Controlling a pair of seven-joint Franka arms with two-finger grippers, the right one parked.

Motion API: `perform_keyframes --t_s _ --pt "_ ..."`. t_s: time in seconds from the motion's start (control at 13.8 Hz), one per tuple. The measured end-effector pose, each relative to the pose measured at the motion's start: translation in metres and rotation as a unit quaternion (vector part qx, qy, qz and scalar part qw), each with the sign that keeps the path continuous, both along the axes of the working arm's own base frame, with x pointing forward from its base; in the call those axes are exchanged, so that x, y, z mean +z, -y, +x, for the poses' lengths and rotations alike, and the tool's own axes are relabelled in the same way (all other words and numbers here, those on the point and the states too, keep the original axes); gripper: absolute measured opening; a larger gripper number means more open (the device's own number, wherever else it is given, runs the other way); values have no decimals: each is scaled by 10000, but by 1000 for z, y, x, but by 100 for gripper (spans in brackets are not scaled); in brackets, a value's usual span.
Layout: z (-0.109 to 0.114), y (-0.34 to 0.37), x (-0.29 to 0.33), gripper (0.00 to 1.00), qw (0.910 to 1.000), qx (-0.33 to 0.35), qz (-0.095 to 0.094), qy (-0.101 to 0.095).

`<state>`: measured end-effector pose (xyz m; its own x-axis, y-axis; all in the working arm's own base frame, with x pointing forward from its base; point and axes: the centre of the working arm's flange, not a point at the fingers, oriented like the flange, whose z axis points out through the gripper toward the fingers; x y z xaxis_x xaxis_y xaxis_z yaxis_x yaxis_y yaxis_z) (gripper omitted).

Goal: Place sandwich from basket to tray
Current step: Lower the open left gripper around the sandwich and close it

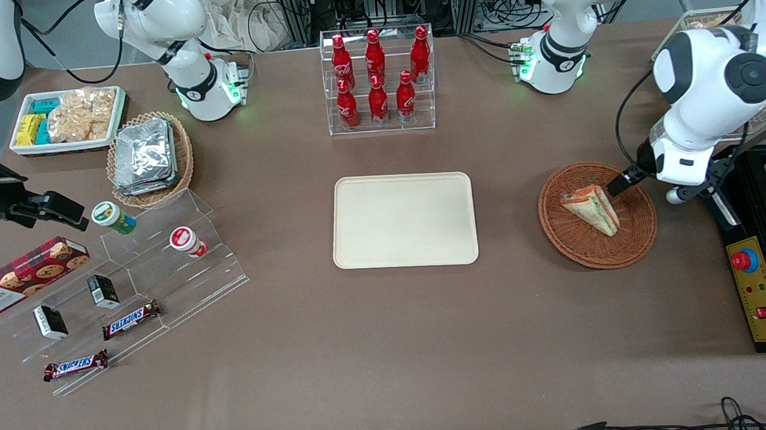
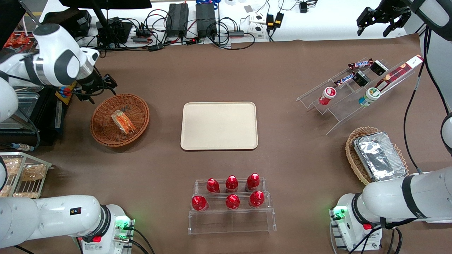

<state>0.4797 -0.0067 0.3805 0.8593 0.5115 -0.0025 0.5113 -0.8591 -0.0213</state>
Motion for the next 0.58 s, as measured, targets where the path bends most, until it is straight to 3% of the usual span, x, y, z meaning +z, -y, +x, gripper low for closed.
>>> perform_keyframes --t_s 0.58 --pt "-22 0 -78 100 9997 163 -41 157"
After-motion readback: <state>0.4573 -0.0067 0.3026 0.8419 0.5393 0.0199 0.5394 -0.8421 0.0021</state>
